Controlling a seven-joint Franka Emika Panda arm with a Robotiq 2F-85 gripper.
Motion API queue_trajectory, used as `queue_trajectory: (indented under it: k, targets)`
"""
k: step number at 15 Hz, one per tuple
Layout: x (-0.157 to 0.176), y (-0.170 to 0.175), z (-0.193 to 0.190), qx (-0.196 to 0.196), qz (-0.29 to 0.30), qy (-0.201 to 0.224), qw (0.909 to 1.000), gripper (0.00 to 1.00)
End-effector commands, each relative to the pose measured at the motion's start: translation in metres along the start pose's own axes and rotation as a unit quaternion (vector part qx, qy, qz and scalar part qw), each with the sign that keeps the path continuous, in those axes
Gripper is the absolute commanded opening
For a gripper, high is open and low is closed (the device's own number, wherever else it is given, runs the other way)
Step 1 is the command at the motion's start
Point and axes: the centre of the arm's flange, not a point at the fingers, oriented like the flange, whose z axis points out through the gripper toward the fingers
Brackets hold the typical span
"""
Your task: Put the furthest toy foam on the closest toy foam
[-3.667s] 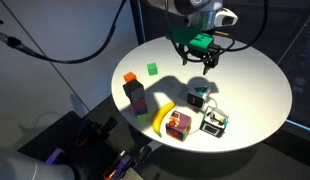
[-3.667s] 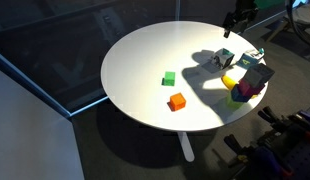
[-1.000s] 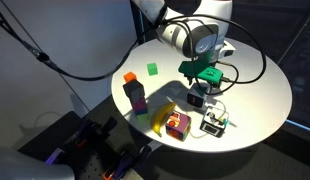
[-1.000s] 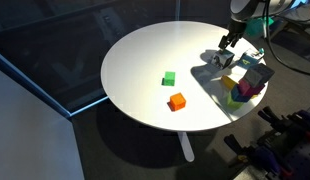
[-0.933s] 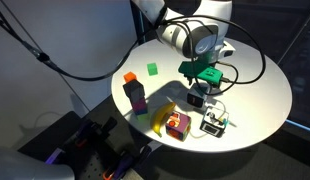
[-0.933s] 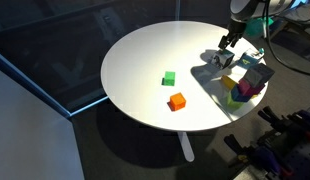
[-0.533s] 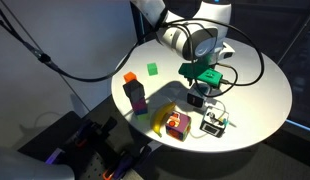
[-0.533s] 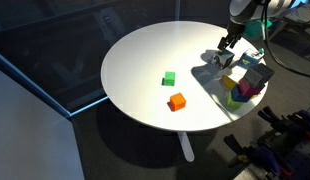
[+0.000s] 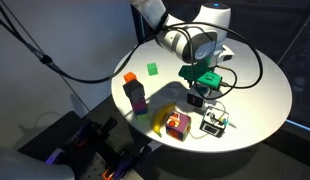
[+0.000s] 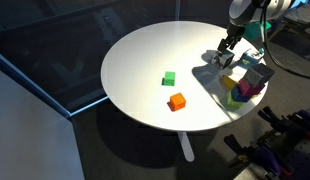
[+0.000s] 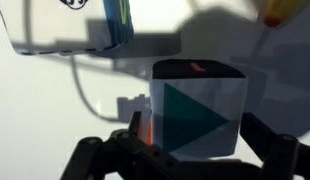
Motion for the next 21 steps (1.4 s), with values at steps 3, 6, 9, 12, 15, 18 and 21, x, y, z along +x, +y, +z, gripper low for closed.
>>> queue_trajectory:
  k: [3,6,9,12,15,18,21]
  targets:
    - [0.005,0.008,0.005,0.001,0.002,0.006,1.0000,1.00]
    - [0.005,0.008,0.008,-0.002,0.005,0.000,1.0000,0.73]
    - [0.007,0.009,0.006,-0.005,0.010,-0.001,0.9999,0.50]
    - [0.009,0.009,0.003,-0.009,0.018,-0.001,0.9998,0.30]
    - [0.011,0.010,-0.010,-0.018,0.031,0.004,0.9993,0.10]
    - [0.013,0.009,-0.028,-0.027,0.040,0.015,0.9987,0.06]
    - [0.014,0.008,-0.044,-0.035,0.044,0.022,0.9982,0.05]
